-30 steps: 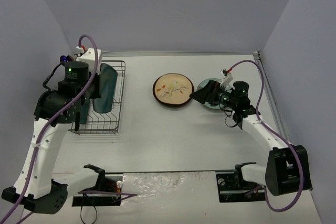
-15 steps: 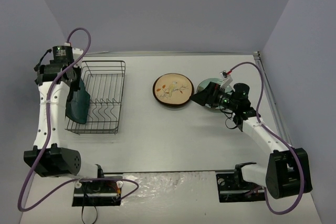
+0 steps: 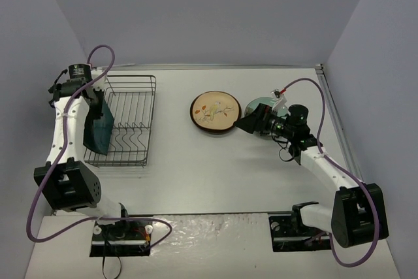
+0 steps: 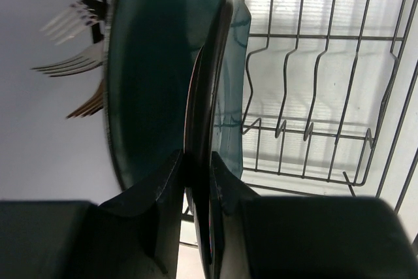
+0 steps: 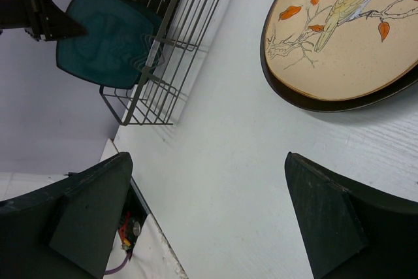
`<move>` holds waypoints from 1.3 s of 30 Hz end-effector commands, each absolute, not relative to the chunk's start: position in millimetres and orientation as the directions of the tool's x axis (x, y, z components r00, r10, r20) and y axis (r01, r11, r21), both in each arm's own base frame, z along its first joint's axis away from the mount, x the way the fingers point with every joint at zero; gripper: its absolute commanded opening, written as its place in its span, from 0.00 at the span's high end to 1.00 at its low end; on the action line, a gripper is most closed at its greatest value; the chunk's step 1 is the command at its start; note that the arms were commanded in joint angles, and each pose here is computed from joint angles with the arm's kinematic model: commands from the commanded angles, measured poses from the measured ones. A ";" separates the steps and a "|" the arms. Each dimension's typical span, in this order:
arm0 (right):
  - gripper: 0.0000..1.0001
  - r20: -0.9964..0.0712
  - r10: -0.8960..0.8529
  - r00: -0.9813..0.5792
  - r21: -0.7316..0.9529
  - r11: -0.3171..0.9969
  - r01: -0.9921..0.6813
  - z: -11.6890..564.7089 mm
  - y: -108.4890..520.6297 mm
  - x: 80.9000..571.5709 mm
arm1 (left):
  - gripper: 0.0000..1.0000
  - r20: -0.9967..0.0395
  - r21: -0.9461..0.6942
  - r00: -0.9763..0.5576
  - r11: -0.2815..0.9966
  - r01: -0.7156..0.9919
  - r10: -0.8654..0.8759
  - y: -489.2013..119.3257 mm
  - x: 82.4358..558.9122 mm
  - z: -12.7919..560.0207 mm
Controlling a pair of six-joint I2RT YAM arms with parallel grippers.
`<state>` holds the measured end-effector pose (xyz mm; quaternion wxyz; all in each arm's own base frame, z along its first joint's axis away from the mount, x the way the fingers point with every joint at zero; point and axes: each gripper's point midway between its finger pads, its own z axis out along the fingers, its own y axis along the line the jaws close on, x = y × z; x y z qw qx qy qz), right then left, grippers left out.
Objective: Load the plates into the dish rack
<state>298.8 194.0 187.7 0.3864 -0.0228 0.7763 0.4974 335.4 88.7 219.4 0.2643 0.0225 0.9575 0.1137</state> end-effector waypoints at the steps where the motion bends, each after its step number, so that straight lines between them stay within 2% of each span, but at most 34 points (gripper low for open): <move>1: 0.00 -0.682 0.345 -0.645 0.721 0.466 -0.512 209.4 199.9 299.6 | 1.00 -0.621 0.231 -0.777 0.972 -0.051 0.107 94.8 363.3 237.6; 6: 0.00 -0.681 0.345 -0.646 0.721 0.470 -0.509 207.8 199.5 299.3 | 1.00 -0.601 0.222 -0.794 0.974 -0.049 0.097 97.0 365.0 219.7; 10: 0.00 -0.684 0.349 -0.640 0.718 0.474 -0.509 210.1 199.1 301.3 | 0.90 -0.586 0.194 -0.806 0.980 -0.040 0.083 92.1 363.1 213.0; 12: 0.00 -0.685 0.353 -0.638 0.717 0.480 -0.505 211.0 198.3 302.8 | 0.88 -0.577 0.189 -0.813 0.981 -0.043 0.075 91.8 361.1 212.3; 16: 0.00 -0.690 0.352 -0.632 0.704 0.529 -0.474 205.3 192.1 308.2 | 0.64 -0.586 0.193 -0.808 0.979 -0.061 0.066 93.4 360.4 216.6; 19: 0.00 -0.699 0.350 -0.624 0.686 0.573 -0.447 201.3 186.8 313.1 | 0.57 -0.605 0.192 -0.794 0.979 -0.071 0.061 93.0 359.8 223.4; 24: 0.00 -0.707 0.350 -0.615 0.658 0.644 -0.391 193.3 175.4 319.0 | 0.51 -0.629 0.201 -0.775 0.974 -0.100 0.050 95.6 358.1 233.8; 26: 0.00 -0.719 0.350 -0.601 0.632 0.689 -0.354 190.3 166.9 323.2 | 0.45 -0.659 0.189 -0.751 0.974 -0.121 0.035 93.5 356.0 245.8; 30: 0.00 -0.740 0.366 -0.565 0.568 0.790 -0.231 184.0 141.6 335.2 | 0.36 -0.723 0.174 -0.691 0.968 -0.178 0.003 93.2 349.9 274.1; 34: 0.01 -0.746 0.412 -0.523 0.498 0.867 -0.029 172.2 102.7 346.5 | 0.27 -0.797 0.127 -0.602 0.967 -0.222 -0.033 86.6 338.8 309.4; 39: 0.05 -0.722 0.501 -0.478 0.468 0.862 0.195 152.0 57.9 355.8 | 0.09 -0.885 0.009 -0.456 0.975 -0.222 -0.096 66.1 324.3 347.2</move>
